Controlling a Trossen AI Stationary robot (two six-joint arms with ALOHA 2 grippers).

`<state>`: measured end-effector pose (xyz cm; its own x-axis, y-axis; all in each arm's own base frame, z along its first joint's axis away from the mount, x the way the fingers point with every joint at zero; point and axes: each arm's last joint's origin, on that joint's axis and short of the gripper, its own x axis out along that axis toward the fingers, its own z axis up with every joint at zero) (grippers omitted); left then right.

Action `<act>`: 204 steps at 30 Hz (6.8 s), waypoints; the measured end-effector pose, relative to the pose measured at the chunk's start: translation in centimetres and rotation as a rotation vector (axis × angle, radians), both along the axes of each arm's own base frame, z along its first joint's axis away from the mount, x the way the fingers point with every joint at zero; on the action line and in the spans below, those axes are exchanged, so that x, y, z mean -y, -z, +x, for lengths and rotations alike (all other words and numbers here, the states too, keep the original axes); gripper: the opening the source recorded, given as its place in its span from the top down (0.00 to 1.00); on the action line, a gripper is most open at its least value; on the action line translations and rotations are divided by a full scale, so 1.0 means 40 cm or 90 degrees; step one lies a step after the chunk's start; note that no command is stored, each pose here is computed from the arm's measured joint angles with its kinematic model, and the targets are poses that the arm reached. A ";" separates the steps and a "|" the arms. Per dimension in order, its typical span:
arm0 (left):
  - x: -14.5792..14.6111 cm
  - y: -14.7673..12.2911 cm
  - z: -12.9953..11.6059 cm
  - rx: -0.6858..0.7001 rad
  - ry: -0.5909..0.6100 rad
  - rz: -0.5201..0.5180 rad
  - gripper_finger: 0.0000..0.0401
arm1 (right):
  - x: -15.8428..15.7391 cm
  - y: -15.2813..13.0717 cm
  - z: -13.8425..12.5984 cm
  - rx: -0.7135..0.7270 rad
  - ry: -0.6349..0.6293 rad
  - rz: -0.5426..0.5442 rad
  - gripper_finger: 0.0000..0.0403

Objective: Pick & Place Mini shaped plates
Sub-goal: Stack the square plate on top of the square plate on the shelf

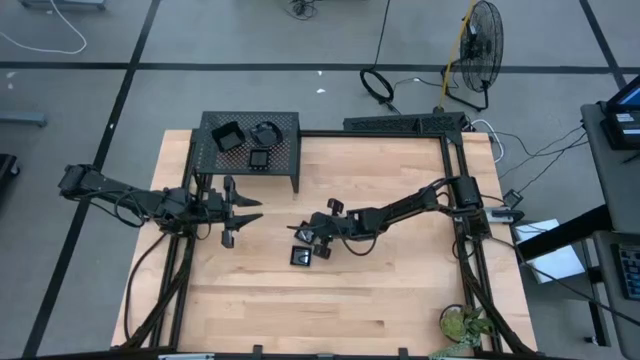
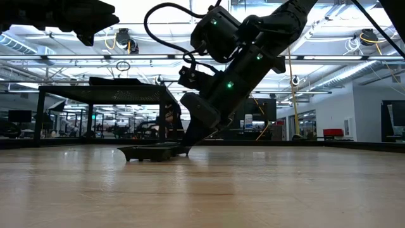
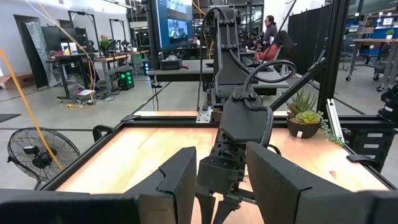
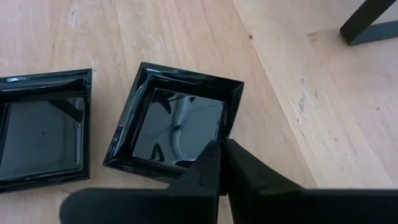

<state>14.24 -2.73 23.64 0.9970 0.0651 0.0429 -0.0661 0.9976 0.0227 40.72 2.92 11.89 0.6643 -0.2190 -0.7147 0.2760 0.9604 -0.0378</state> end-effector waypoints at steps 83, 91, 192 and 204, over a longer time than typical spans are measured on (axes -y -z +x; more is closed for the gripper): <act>0.007 0.038 0.251 -0.177 -0.354 0.152 0.98 | -0.180 -0.259 -0.054 0.176 0.100 -0.449 0.96; -0.039 -0.040 0.151 -0.134 -0.501 0.056 0.99 | -0.191 -0.259 -0.057 0.199 0.118 -0.420 0.69; -0.181 -0.014 0.034 -0.261 -0.571 -0.086 0.78 | -0.177 -0.253 -0.041 0.246 0.045 -0.286 0.54; -0.086 -0.084 0.012 -0.093 -0.279 -0.048 0.78 | -0.151 -0.170 -0.026 0.177 -0.020 -0.064 0.54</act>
